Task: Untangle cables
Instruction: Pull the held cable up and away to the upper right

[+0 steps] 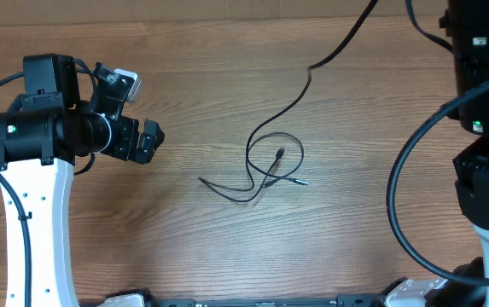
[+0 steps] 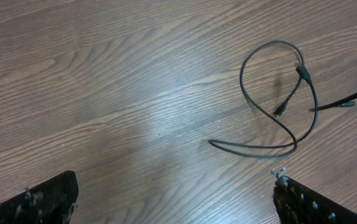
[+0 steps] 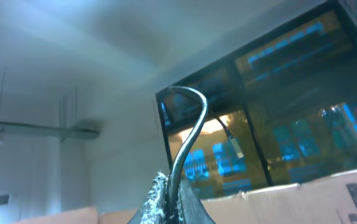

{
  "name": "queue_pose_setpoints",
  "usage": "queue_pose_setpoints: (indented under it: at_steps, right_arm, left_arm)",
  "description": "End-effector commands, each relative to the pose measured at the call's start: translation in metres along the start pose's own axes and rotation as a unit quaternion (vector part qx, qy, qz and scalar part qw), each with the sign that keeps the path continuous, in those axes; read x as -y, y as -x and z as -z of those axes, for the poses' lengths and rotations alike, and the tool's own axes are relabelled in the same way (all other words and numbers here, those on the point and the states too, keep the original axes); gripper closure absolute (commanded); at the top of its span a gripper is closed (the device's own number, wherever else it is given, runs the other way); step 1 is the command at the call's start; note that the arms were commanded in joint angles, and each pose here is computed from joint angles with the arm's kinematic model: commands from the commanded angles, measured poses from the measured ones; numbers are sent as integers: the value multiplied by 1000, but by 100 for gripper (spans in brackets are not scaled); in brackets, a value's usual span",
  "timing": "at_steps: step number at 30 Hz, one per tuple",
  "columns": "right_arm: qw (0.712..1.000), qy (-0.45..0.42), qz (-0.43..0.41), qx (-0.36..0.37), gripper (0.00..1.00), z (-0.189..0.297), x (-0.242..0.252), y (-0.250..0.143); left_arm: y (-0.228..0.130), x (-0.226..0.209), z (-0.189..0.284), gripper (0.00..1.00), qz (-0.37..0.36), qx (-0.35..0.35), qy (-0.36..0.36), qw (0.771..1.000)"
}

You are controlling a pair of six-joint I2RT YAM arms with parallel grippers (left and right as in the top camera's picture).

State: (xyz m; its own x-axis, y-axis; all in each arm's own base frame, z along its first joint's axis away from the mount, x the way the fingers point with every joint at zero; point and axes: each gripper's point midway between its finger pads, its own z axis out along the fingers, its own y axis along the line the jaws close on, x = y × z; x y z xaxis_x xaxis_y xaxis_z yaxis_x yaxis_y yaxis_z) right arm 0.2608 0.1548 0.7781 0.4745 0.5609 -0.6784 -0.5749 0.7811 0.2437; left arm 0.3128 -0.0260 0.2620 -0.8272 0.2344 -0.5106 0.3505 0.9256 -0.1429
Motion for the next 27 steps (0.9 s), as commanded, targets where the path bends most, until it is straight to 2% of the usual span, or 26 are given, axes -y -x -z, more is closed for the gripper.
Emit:
queue_pose_setpoints:
  at_steps: [1,7,22,27]
  right_arm:
    - [999,-20,-5,29,96,3,6,20]
    - [997,-64,-49,17,96,0,23,5]
    - [982,-166,-5,-87,96,-34,74,-140]
    - [978,-180,-28,-100,96,-39,87,-170]
  left_arm:
    - [2,1,3,1,-5,6,-4,1000]
    - [2,1,3,1,-5,6,-4,1000]
    - [2,1,3,0,-5,6,-4,1000]
    - [2,1,3,0,-5,6,-4,1000]
